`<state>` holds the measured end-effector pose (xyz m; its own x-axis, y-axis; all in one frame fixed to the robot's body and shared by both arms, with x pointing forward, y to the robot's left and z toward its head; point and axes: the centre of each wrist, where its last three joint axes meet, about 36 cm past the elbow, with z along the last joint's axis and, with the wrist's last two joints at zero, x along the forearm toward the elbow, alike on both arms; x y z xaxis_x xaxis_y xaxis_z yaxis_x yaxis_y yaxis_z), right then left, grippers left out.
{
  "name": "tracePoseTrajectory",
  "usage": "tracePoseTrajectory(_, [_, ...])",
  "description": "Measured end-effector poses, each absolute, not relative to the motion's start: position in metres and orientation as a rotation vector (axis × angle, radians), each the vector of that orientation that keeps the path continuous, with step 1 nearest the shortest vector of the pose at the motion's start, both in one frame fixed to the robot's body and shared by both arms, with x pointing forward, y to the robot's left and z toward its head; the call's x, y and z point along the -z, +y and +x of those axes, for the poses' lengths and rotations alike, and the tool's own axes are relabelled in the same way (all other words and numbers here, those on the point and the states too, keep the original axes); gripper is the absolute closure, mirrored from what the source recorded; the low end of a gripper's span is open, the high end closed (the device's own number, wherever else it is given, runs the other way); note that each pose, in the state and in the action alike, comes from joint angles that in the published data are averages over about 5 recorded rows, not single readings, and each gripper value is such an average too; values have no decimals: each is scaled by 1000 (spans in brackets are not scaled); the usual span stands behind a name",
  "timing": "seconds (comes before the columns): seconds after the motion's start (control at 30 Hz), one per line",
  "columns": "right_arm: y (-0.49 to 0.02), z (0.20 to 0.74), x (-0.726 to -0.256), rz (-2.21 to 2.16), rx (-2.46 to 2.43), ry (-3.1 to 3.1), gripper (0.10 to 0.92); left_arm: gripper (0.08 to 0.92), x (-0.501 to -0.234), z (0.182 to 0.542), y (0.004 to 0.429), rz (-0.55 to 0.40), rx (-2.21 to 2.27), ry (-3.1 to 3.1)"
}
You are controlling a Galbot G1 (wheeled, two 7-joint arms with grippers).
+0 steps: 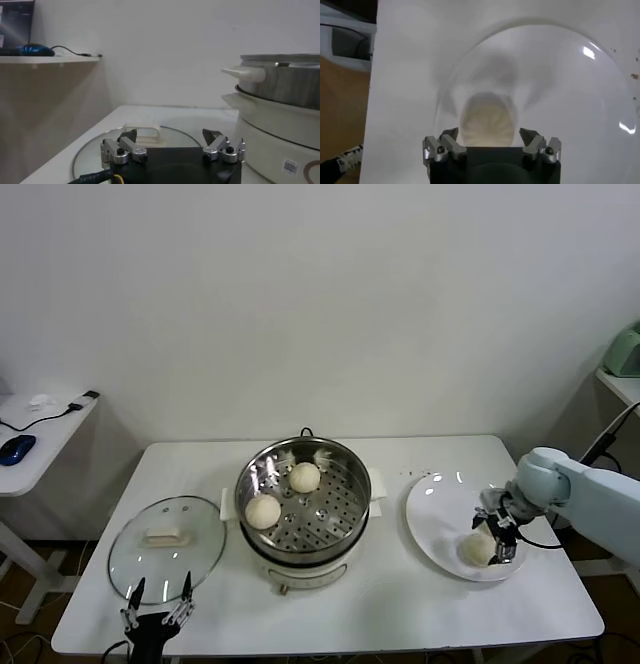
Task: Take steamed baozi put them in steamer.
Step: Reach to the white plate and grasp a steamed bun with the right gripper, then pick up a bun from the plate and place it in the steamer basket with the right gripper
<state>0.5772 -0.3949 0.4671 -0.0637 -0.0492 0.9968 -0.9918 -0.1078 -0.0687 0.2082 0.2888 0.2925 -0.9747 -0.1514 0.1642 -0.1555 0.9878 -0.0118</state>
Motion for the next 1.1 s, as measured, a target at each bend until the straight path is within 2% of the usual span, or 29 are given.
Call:
tracePoseTrajectory(0.27, [-396,575,-462,1294,-1325,-1242,490,177,-293,209,291,239,-38,-2971])
tracePoseTrajectory(0.37, [-394,575,-471,1310,-1335,-1246,535,177,-294,209,293,241,-34,-2971])
tracePoseTrajectory(0.53, [-373,590,-515,1361,-1397,-1274,536,177,-295,211,296,237,-26,-2972])
tracePoseTrajectory(0.7, [-326,618,-590,1439,-1535,-1305,530,177,-297,214,293,225,-32,-2975])
tracePoseTrajectory(0.9, [-234,635,-677,1611,-1820,-1230,517,177,-299,216,289,214,-42,-2973])
tracePoseTrajectory(1.1, [-132,624,-712,1825,-2110,-964,510,177,-303,213,288,208,-46,-2963])
